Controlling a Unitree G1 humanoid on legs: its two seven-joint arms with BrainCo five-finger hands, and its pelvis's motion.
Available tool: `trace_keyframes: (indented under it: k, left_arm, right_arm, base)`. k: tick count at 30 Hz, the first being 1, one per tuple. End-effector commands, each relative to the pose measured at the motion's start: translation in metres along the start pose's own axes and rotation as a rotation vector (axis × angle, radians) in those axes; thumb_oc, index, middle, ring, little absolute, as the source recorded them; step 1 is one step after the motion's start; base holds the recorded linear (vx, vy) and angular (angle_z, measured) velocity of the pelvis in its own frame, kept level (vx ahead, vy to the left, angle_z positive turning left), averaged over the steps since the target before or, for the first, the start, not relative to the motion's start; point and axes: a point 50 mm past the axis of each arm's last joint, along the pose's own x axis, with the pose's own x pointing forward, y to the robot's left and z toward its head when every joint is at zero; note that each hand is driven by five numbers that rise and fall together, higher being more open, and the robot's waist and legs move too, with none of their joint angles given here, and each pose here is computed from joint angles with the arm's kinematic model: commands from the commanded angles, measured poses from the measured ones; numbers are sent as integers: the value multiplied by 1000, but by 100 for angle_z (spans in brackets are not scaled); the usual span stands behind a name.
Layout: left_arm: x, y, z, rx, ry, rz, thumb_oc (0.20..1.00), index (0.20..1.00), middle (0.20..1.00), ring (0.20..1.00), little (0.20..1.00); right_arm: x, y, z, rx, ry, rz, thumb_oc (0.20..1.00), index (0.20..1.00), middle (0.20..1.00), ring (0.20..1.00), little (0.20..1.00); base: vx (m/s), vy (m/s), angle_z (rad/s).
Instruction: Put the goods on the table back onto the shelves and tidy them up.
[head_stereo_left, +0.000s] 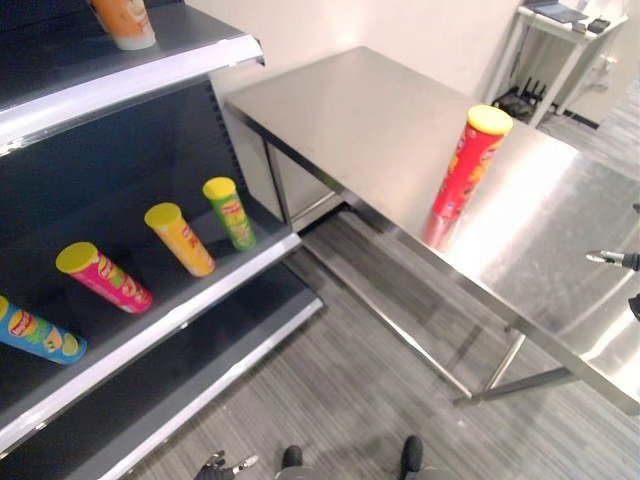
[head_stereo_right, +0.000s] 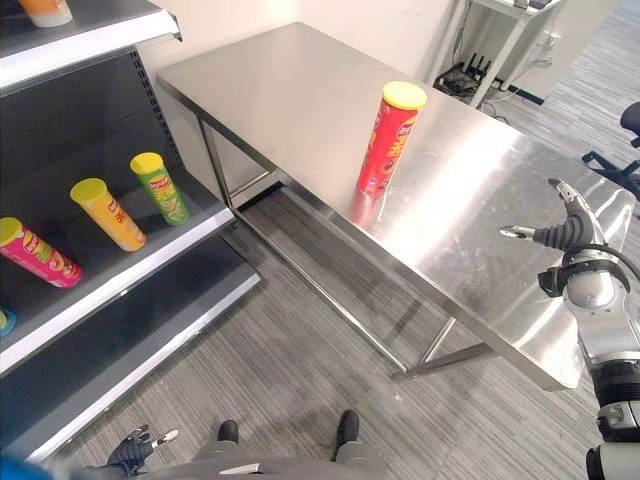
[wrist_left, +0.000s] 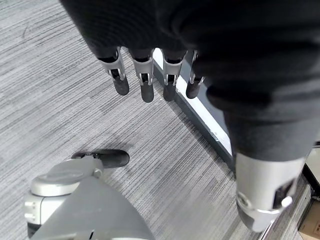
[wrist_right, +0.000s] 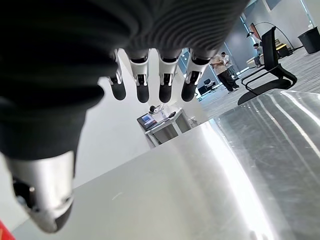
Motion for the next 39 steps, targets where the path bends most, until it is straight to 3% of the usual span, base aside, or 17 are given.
trace_keyframes:
  k: [1,23,39]
  left_arm:
    - [7,4,13,37,-9,19,1000,1000,1000,1000,1000]
    - [3,12,15,47,-44,5,1000,1000,1000,1000,1000]
    - [0,8,10,25,-44,-9,1000,1000,1000,1000,1000]
  right_arm:
    - [19,-52,38,-46,-140,-153,1000,1000,1000,1000,1000]
    - [58,-76,102,-18,-246,-167,1000,1000,1000,1000,1000]
    - [55,-68,105,-40,-276,-109,1000,1000,1000,1000,1000]
  base:
    - [18,-17,12]
    - [8,-24,12]
    - [0,-9,11]
